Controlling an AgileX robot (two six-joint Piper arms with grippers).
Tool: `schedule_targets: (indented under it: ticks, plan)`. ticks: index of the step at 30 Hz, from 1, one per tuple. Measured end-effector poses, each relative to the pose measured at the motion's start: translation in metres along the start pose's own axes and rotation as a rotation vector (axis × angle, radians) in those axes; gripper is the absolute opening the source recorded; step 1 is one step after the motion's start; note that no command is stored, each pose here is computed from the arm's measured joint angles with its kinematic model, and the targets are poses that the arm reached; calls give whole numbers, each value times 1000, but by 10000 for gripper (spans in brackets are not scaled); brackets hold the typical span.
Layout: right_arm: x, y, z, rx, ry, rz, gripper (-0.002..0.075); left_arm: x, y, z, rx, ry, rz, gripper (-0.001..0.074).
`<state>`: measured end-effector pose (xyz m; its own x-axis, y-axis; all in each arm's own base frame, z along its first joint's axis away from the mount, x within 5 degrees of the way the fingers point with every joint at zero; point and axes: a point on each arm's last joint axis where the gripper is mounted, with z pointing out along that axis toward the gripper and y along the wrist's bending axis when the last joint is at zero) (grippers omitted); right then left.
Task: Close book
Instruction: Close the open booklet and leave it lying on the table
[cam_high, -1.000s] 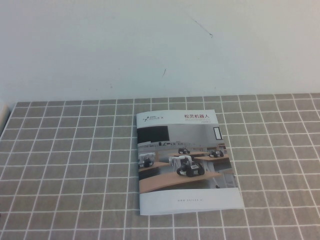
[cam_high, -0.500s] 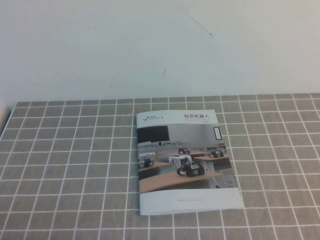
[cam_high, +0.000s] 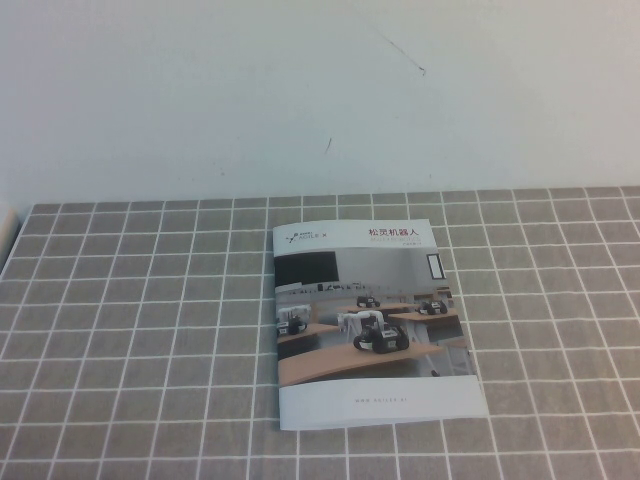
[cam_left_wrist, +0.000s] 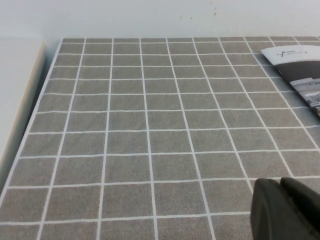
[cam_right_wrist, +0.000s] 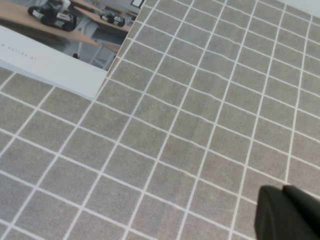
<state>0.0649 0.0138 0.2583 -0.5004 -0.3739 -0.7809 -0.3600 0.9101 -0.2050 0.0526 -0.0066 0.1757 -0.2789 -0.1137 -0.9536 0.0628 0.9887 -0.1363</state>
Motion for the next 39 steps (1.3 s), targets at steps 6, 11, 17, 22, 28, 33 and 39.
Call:
schedule_targets:
  ticks: [6,11,17,22,28,33,39]
  plan:
    - [0,0,0,0,0,0,-3,0,1,0,-7,2,-9,-4]
    - [0,0,0,0,0,0,-3,0,1,0,-8,4,-6,-4]
    - [0,0,0,0,0,0,-3,0,1,0,-9,5,-2,-4]
    - [0,0,0,0,0,0,-3,0,1,0,-9,5,-8,-4]
    - [0,0,0,0,-2,0,-3,0,1,0,-9,5,-8,-4]
    - [3,-4,-11,69,-77,55,-3,0,1,0,-9,5,-8,-4]
    - [24,-7,-2,250,-205,179,-3,0,1,0,-10,6,-6,-4]
